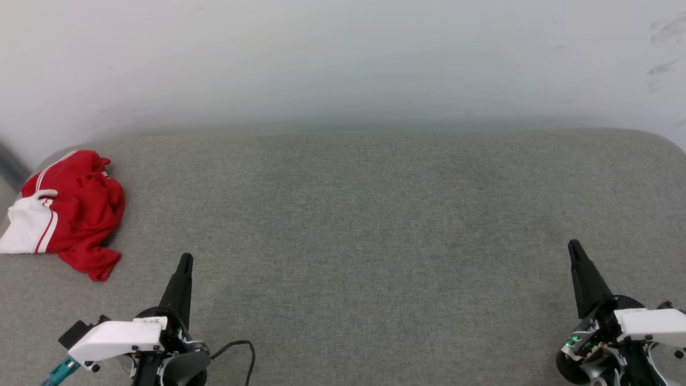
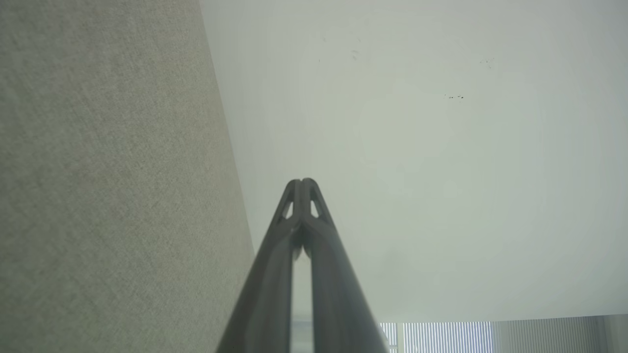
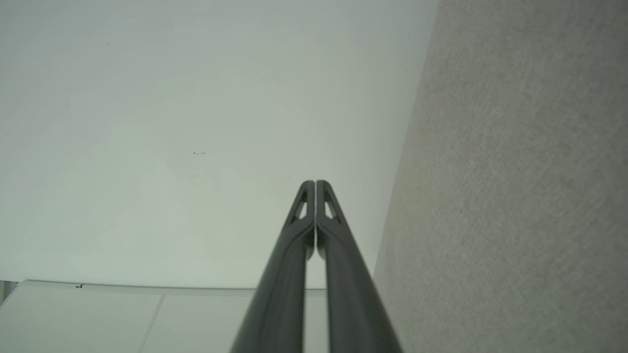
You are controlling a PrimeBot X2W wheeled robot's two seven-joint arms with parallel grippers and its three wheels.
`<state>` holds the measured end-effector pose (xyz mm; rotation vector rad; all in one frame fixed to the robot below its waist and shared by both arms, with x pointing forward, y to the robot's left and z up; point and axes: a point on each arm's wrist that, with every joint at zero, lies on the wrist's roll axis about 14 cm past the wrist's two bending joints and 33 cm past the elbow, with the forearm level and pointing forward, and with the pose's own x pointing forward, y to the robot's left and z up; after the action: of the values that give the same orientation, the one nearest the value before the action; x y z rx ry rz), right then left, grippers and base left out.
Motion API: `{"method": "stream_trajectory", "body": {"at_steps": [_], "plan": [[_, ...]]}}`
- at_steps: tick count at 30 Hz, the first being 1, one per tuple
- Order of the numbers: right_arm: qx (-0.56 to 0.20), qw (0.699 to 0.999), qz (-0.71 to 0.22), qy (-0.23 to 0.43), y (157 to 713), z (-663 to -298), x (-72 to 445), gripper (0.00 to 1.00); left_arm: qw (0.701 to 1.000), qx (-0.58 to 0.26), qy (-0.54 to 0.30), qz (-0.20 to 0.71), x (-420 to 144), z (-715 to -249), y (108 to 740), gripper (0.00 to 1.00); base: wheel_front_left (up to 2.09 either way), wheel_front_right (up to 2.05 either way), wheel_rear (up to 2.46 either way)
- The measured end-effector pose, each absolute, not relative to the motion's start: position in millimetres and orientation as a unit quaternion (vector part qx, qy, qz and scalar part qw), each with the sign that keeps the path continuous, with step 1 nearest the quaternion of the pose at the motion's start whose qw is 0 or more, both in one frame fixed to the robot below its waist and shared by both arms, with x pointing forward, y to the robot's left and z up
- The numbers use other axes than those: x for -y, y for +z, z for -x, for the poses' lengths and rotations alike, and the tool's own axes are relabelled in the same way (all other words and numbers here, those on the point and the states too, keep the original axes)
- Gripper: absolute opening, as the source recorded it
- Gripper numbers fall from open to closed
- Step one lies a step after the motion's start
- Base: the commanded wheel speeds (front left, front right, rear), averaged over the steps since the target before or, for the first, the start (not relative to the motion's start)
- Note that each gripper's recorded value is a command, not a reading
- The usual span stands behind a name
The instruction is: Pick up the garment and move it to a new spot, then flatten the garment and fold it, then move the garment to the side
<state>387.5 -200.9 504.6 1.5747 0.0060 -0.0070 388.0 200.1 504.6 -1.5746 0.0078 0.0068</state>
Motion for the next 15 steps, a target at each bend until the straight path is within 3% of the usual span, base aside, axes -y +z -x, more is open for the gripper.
{"method": "stream_trajectory", "body": {"at_steps": [15], "plan": [[-0.003, 0.706, -0.708, -0.003, 504.5, -387.6, 200.8, 0.0, 0.706, -0.004, 0.003, 0.708, -200.1, -388.0, 504.6, 0.0, 0.0, 0.0, 0.0]]}}
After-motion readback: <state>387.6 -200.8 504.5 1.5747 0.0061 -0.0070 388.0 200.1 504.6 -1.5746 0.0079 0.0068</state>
